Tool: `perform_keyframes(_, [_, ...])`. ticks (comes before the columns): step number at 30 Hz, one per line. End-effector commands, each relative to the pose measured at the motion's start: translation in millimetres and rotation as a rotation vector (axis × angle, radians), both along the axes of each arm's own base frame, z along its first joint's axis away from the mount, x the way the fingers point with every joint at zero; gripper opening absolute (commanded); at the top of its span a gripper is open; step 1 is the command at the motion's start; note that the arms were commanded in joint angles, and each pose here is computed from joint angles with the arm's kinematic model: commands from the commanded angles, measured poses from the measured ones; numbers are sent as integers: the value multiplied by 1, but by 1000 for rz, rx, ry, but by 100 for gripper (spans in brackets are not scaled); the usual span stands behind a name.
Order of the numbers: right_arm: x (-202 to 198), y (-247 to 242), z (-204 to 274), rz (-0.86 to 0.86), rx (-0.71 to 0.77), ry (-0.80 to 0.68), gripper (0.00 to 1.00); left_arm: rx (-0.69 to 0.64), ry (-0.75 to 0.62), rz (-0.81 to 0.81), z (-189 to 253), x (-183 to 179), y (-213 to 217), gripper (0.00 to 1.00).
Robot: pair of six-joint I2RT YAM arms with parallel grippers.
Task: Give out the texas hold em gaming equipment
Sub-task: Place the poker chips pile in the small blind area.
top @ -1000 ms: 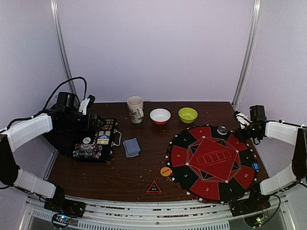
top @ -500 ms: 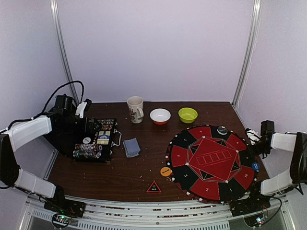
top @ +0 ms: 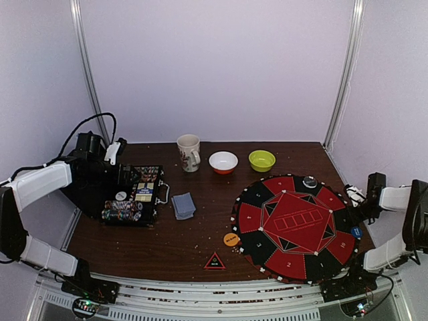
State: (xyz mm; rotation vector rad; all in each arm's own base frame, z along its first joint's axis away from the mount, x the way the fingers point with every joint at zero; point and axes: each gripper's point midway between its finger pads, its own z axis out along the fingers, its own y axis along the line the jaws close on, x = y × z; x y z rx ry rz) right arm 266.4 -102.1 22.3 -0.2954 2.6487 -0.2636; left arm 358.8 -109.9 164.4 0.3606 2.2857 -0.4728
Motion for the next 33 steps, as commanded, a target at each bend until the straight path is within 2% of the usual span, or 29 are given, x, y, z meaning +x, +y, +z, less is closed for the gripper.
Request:
perform_keyframes(1, [-6, 15, -13, 36, 91, 56, 17, 22, -27, 20, 1, 6, 8, 87])
perform_keyframes(5, [-9, 12, -18, 23, 84, 78, 24, 22, -17, 18, -2, 6, 7, 87])
perform_keyframes(11, [-19, 11, -22, 17, 57, 91, 43, 25, -32, 19, 3, 6, 8, 87])
perform_keyframes(20, [-21, 12, -22, 32, 47, 89, 57, 28, -37, 23, 4, 6, 10, 87])
perform_keyframes(23, [-18, 13, -19, 42, 50, 75, 68, 28, -39, 21, 5, 6, 10, 87])
perform_keyframes(25, [-9, 15, -11, 64, 62, 42, 79, 28, -44, 21, 6, 6, 10, 87])
perform_keyframes(27, [5, 23, 2, 82, 116, -26, 98, 22, -55, 16, 9, 7, 9, 87])
perform_keyframes(33, [55, 37, 52, 103, 183, -214, 100, 0, -108, -13, 19, 7, 4, 87])
